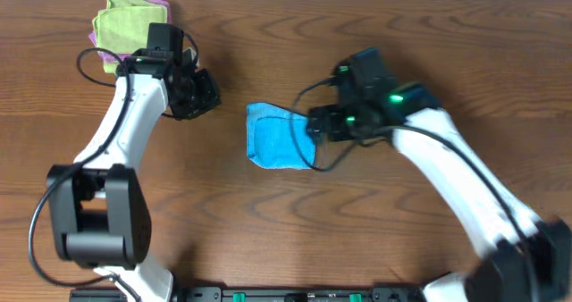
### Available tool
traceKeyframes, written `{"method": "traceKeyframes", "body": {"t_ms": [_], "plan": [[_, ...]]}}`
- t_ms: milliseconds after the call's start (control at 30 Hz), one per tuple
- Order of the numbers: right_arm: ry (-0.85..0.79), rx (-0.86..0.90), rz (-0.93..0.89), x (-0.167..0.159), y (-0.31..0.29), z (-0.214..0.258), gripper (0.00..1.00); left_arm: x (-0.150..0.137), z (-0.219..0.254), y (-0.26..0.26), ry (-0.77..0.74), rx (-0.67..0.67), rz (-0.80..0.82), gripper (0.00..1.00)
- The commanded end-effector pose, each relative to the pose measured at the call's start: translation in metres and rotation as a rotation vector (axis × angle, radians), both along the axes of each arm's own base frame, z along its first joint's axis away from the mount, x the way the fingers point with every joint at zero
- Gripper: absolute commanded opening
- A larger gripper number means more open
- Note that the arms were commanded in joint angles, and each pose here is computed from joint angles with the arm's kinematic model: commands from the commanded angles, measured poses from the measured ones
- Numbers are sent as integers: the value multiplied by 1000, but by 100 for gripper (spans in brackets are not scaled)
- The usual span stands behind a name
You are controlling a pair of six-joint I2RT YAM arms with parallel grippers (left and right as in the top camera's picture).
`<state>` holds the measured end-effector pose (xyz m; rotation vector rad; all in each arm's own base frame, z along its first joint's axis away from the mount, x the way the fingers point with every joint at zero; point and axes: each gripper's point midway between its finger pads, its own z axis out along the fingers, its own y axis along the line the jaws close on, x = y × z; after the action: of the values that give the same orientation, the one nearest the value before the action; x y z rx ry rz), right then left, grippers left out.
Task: Fold the cloth
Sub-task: 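Release the left end and lower the folded blue cloth with the right gripper, then retract the right gripper and move the left gripper to the folded cloth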
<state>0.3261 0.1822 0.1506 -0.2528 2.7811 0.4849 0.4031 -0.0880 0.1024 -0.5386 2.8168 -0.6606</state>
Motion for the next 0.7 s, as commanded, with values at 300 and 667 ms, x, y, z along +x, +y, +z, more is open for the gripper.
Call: {"method": "traceKeyframes", "body": {"t_ms": [300, 667], "plan": [[-173, 15, -212, -117, -101, 17, 99, -67, 18, -14, 277, -89, 72, 14], [-306, 143, -386, -170, -121, 23, 99, -138, -23, -46, 429, -113, 104, 9]]}}
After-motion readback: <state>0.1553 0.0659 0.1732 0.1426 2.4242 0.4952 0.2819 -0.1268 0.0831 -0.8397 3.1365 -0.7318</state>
